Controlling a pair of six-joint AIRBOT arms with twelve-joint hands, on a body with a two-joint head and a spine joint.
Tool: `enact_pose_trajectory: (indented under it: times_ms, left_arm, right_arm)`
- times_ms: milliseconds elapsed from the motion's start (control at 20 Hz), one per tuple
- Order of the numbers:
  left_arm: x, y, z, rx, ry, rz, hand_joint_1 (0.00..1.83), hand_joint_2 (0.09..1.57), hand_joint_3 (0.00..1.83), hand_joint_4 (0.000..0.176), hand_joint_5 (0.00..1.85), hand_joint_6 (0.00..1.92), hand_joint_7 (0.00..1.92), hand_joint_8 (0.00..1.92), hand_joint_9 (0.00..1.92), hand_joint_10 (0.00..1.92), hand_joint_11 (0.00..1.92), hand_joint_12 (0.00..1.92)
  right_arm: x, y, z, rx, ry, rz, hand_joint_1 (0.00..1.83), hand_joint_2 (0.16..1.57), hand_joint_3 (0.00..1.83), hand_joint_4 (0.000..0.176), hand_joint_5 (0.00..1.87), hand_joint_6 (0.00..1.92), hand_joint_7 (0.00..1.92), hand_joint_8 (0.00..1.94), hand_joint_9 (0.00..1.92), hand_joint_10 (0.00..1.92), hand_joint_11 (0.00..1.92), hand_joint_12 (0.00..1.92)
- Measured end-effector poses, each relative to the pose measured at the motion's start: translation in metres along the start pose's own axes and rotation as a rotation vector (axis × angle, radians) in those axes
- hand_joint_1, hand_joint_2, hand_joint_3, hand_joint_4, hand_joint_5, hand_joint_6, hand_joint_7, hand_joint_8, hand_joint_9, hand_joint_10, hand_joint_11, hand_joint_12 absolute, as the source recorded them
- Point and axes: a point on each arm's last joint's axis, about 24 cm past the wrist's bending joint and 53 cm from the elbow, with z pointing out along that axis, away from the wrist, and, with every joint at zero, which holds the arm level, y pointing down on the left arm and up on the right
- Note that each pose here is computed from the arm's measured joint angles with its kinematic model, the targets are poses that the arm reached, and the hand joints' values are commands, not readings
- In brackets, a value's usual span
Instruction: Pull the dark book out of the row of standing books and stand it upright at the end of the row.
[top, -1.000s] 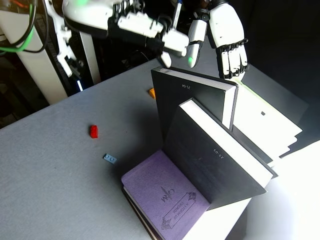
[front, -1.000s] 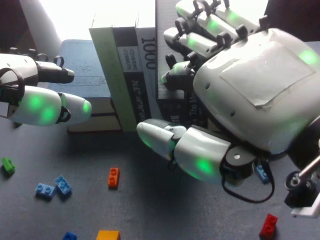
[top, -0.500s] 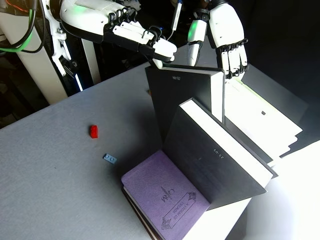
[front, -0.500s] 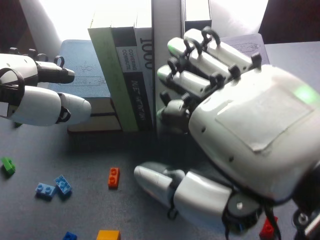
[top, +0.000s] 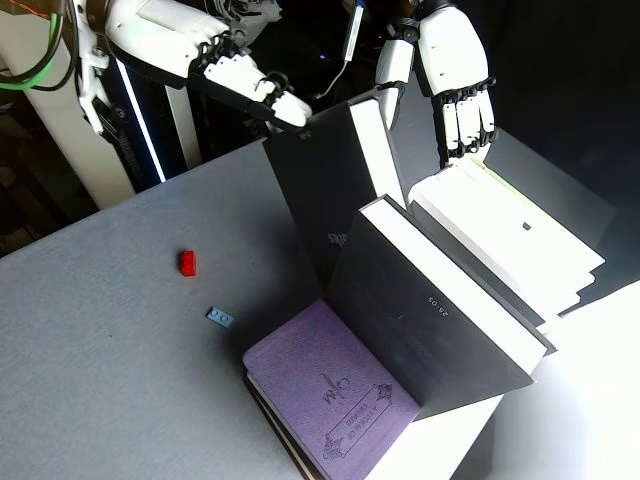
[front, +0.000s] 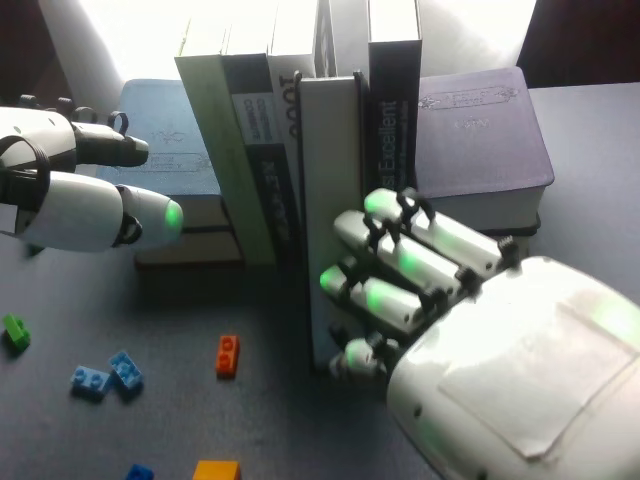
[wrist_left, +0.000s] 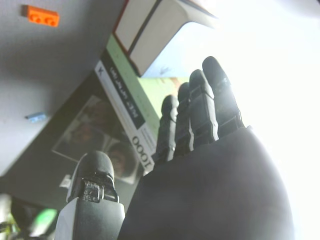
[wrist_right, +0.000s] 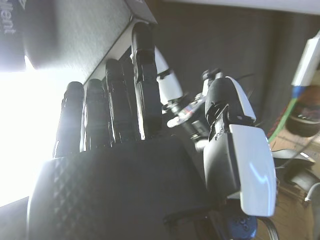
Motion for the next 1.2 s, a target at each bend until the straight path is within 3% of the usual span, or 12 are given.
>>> enact_pose_trajectory:
  times_ms: [450, 700, 850, 1200]
  left_arm:
    - [0.0, 0.0, 0.0, 0.0, 0.0, 0.0, 0.0, 1.23, 0.0, 0.033, 0.12, 0.0, 0.13, 0.0, 0.15, 0.0, 0.0, 0.59]
    - [0.0, 0.0, 0.0, 0.0, 0.0, 0.0, 0.0, 1.23, 0.0, 0.03, 0.13, 0.0, 0.13, 0.0, 0.15, 0.0, 0.0, 0.57]
    - [0.0, 0.0, 0.0, 0.0, 0.0, 0.0, 0.0, 1.23, 0.0, 0.032, 0.13, 0.0, 0.13, 0.0, 0.15, 0.0, 0.0, 0.58]
    - [0.0, 0.0, 0.0, 0.0, 0.0, 0.0, 0.0, 1.24, 0.0, 0.032, 0.13, 0.0, 0.13, 0.0, 0.15, 0.0, 0.0, 0.58]
  right_arm:
    - [0.018, -0.007, 0.0, -0.005, 0.05, -0.04, 0.0, 1.22, 0.01, 0.0, 0.75, 0.09, 0.29, 0.0, 0.0, 0.0, 0.0, 0.0]
    - [0.032, -0.031, 0.008, 0.037, 0.093, -0.044, 0.0, 1.22, 0.0, 0.0, 0.74, 0.09, 0.3, 0.01, 0.0, 0.0, 0.0, 0.0]
    - [0.035, -0.036, 0.01, 0.039, 0.101, -0.051, 0.0, 1.22, 0.0, 0.0, 0.75, 0.09, 0.31, 0.01, 0.0, 0.0, 0.0, 0.0]
    - [0.067, -0.05, 0.004, 0.057, 0.197, -0.054, 0.0, 1.23, 0.0, 0.0, 0.76, 0.1, 0.36, 0.03, 0.01, 0.0, 0.0, 0.0]
